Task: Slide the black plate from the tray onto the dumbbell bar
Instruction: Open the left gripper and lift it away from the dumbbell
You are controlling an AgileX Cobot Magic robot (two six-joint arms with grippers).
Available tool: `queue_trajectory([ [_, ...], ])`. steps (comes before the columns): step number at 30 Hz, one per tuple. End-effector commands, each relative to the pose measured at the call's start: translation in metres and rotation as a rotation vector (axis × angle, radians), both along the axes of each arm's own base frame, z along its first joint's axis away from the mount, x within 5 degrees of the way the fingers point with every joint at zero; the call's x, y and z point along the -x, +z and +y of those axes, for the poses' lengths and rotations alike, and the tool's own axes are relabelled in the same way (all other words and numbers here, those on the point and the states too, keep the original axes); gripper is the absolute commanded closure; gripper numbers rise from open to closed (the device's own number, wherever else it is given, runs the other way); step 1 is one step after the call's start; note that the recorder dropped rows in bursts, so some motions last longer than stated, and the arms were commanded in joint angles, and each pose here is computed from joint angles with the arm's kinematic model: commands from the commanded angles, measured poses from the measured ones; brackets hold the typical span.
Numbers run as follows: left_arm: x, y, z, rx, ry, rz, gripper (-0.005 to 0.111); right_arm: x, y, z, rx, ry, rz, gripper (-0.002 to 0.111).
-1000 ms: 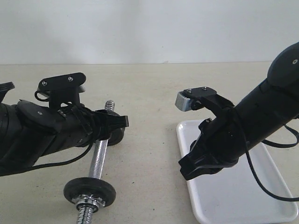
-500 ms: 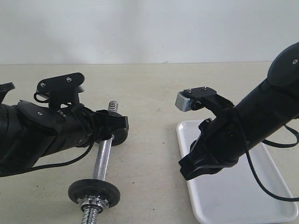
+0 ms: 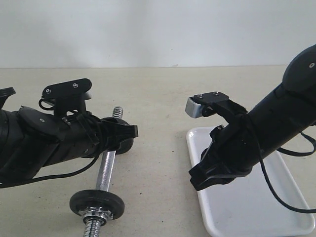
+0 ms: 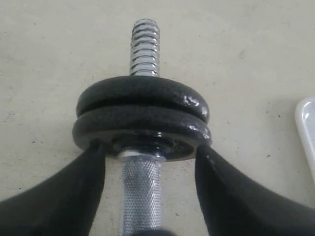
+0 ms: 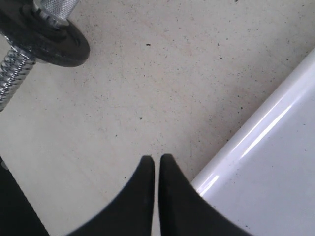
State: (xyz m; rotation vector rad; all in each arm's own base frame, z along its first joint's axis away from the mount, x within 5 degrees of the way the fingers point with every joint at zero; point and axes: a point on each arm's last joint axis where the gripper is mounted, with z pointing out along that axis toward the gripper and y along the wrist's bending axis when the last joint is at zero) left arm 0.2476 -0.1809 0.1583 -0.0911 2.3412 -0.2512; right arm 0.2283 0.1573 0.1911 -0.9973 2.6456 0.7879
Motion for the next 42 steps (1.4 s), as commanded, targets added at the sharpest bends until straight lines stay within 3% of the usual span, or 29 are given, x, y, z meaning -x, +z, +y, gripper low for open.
queue_trajectory([
  [1, 0.001, 0.007, -0.001, -0.003, -0.039, -0.014, 0.055, 0.001, 0.003, -0.001, -0.006, 0.006, -0.013, 0.109],
  [19, 0.016, 0.06, 0.005, -0.022, -0.216, -0.172, 0.056, 0.003, 0.003, -0.001, -0.005, 0.034, -0.011, 0.109],
  [28, 0.028, 0.059, 0.018, -0.072, -0.232, -0.187, 0.088, 0.001, 0.002, -0.001, -0.003, 0.034, -0.033, 0.109],
  [32, 0.033, 0.069, 0.022, -0.135, -0.305, -0.241, 0.102, 0.0, 0.001, -0.003, 0.026, 0.046, -0.063, 0.109],
  [37, 0.042, 0.089, 0.025, -0.11, -0.362, -0.306, 0.102, -0.002, -0.003, -0.01, 0.115, 0.117, -0.119, 0.109],
  [42, 0.062, 0.105, 0.028, -0.167, -0.572, -0.403, 0.102, -0.001, -0.004, -0.013, 0.148, 0.152, -0.122, 0.109],
])
